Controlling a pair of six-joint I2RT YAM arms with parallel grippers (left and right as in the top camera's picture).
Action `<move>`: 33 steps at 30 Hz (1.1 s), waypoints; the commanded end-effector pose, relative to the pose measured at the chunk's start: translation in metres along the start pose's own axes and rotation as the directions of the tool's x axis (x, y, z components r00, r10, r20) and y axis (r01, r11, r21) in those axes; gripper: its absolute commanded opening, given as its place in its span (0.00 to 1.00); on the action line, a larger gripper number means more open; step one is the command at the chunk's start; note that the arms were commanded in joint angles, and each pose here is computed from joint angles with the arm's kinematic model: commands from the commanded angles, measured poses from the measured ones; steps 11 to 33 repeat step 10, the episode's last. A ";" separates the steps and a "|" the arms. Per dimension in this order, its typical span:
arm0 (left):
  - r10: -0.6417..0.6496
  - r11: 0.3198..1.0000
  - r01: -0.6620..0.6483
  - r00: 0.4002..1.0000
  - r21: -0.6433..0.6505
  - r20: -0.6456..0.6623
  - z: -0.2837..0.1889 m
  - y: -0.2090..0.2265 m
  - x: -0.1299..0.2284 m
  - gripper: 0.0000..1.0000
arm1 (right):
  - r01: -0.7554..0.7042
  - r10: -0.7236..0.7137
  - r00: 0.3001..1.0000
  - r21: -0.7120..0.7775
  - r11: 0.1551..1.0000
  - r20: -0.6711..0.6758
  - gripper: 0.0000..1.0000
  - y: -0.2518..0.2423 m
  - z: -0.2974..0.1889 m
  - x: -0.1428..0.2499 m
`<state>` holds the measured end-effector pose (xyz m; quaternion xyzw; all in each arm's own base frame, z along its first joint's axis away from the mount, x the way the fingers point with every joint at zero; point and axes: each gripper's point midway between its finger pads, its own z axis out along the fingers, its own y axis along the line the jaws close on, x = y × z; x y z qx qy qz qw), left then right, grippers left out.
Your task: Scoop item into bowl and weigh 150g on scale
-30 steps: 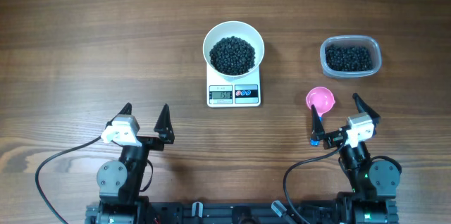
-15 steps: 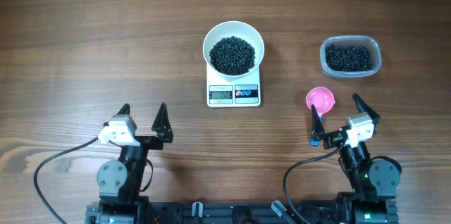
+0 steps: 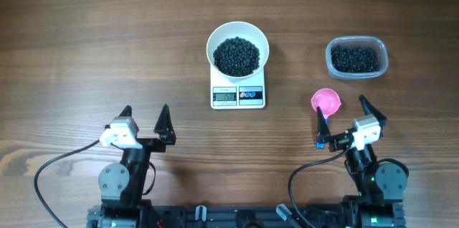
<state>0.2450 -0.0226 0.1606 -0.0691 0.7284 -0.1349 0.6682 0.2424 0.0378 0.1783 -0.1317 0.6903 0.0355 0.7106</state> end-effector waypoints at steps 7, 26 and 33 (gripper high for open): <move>-0.006 1.000 0.006 1.000 -0.022 0.006 0.000 0.005 0.002 1.00 | -0.008 0.008 1.000 0.009 1.000 0.008 1.00 -0.001 0.000 -0.002; -0.006 1.000 0.006 1.000 -0.022 0.006 0.000 0.005 0.002 1.00 | -0.008 0.008 1.000 0.009 1.000 0.008 1.00 -0.001 0.000 -0.002; -0.006 1.000 0.006 1.000 -0.022 0.006 0.000 0.005 0.002 1.00 | -0.008 0.008 1.000 0.009 1.000 0.008 1.00 -0.001 0.000 -0.002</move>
